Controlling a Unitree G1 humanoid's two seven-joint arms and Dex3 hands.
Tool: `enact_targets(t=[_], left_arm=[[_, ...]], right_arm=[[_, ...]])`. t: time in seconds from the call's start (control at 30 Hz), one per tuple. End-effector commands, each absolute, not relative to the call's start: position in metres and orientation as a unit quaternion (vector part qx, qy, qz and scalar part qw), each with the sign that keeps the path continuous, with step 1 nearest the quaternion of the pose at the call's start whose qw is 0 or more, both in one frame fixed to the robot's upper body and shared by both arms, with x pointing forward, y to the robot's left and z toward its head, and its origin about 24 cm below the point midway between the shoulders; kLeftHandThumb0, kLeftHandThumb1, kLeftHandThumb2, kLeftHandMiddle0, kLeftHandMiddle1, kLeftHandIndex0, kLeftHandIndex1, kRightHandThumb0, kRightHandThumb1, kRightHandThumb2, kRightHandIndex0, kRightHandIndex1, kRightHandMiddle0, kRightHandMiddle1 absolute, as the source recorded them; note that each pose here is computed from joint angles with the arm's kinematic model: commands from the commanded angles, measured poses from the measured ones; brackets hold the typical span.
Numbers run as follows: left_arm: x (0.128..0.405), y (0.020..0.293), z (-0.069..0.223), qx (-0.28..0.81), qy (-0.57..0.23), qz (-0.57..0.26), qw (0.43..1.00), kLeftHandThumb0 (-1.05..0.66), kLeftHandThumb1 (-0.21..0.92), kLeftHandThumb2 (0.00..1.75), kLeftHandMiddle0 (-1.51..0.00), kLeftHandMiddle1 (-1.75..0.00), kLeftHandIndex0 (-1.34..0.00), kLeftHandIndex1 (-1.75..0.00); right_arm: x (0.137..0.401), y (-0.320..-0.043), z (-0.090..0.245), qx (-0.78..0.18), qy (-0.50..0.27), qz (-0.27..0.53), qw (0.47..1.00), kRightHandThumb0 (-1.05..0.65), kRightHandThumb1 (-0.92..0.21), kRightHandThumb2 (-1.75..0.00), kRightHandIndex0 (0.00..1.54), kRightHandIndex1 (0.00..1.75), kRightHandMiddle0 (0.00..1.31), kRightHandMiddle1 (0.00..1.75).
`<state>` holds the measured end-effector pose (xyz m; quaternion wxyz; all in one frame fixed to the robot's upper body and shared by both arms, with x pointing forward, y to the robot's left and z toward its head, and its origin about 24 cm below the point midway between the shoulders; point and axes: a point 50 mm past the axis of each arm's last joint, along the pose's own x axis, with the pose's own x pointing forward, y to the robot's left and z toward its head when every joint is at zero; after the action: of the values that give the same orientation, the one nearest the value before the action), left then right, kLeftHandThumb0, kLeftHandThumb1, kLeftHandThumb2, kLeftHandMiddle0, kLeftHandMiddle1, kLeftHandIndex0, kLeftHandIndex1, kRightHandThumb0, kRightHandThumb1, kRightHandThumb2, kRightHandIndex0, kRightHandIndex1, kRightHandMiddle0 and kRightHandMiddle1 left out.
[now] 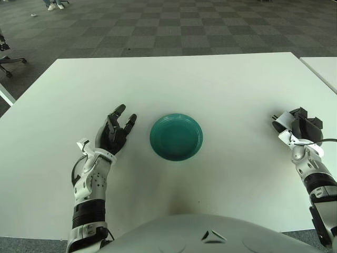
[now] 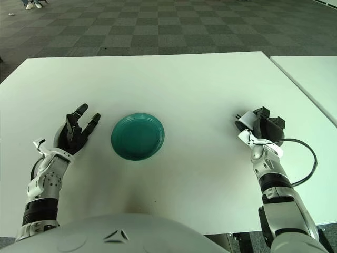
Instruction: Put the charger into the plate.
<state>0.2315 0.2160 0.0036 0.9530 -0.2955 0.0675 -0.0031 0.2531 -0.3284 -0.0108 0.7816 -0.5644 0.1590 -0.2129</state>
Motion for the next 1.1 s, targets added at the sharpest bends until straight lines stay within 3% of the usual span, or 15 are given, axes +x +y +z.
enact_targets(t=[0.0, 0.07, 0.17, 0.47, 0.5, 0.53, 0.6, 0.7, 0.9, 1.07], left_arm=[[0.227, 0.214, -0.005, -0.297, 0.093, 0.006, 0.95, -0.78, 0.92, 0.9, -0.43, 0.0, 0.0, -0.8], [0.226, 0.214, -0.005, -0.297, 0.093, 0.006, 0.95, -0.78, 0.92, 0.9, -0.43, 0.0, 0.0, -0.8], [0.226, 0.213, -0.005, -0.297, 0.093, 0.006, 0.95, -0.78, 0.92, 0.9, -0.43, 0.0, 0.0, -0.8], [0.224, 0.212, -0.006, -0.297, 0.093, 0.006, 0.95, -0.78, 0.92, 0.9, -0.43, 0.0, 0.0, -0.8], [0.224, 0.212, -0.006, -0.297, 0.093, 0.006, 0.95, -0.78, 0.92, 0.9, -0.43, 0.0, 0.0, -0.8], [0.224, 0.211, -0.006, -0.297, 0.092, 0.006, 0.95, -0.78, 0.92, 0.9, -0.43, 0.0, 0.0, -0.8], [0.224, 0.211, -0.005, -0.297, 0.092, 0.006, 0.95, -0.78, 0.92, 0.9, -0.43, 0.0, 0.0, -0.8], [0.222, 0.21, -0.005, -0.297, 0.092, 0.006, 0.95, -0.78, 0.92, 0.9, -0.43, 0.0, 0.0, -0.8], [0.219, 0.208, -0.005, -0.297, 0.092, 0.006, 0.95, -0.78, 0.92, 0.9, -0.43, 0.0, 0.0, -0.8], [0.217, 0.204, -0.005, -0.297, 0.092, 0.006, 0.95, -0.78, 0.92, 0.9, -0.43, 0.0, 0.0, -0.8]], right_arm=[[0.217, -0.302, -0.065, -0.56, 0.255, -0.134, 0.777, -0.42, -0.87, -0.64, 0.97, 1.75, 0.82, 1.75], [0.225, -0.304, -0.057, -0.567, 0.238, -0.14, 0.776, -0.42, -0.87, -0.64, 0.97, 1.75, 0.82, 1.75], [0.252, -0.312, -0.015, -0.595, 0.172, -0.161, 0.768, -0.42, -0.87, -0.65, 0.96, 1.75, 0.8, 1.75], [0.287, -0.305, 0.04, -0.646, 0.06, -0.187, 0.737, -0.42, -0.89, -0.65, 0.95, 1.75, 0.75, 1.75], [0.295, -0.291, 0.058, -0.643, 0.011, -0.189, 0.742, -0.42, -0.89, -0.65, 0.95, 1.75, 0.74, 1.75], [0.3, -0.28, 0.073, -0.639, -0.026, -0.191, 0.744, -0.42, -0.77, -0.79, 0.97, 1.75, 0.63, 1.75], [0.306, -0.266, 0.087, -0.628, -0.075, -0.194, 0.75, -0.42, -0.65, -0.92, 1.0, 1.75, 0.55, 1.75], [0.31, -0.237, 0.11, -0.61, -0.137, -0.182, 0.759, -0.42, -0.56, -1.01, 1.04, 1.75, 0.49, 1.75], [0.312, -0.185, 0.135, -0.584, -0.201, -0.135, 0.775, -0.42, -0.53, -1.05, 1.11, 1.75, 0.46, 1.75], [0.326, -0.143, 0.126, -0.571, -0.22, -0.067, 0.788, -0.41, -0.56, -1.01, 1.14, 1.75, 0.43, 1.75]])
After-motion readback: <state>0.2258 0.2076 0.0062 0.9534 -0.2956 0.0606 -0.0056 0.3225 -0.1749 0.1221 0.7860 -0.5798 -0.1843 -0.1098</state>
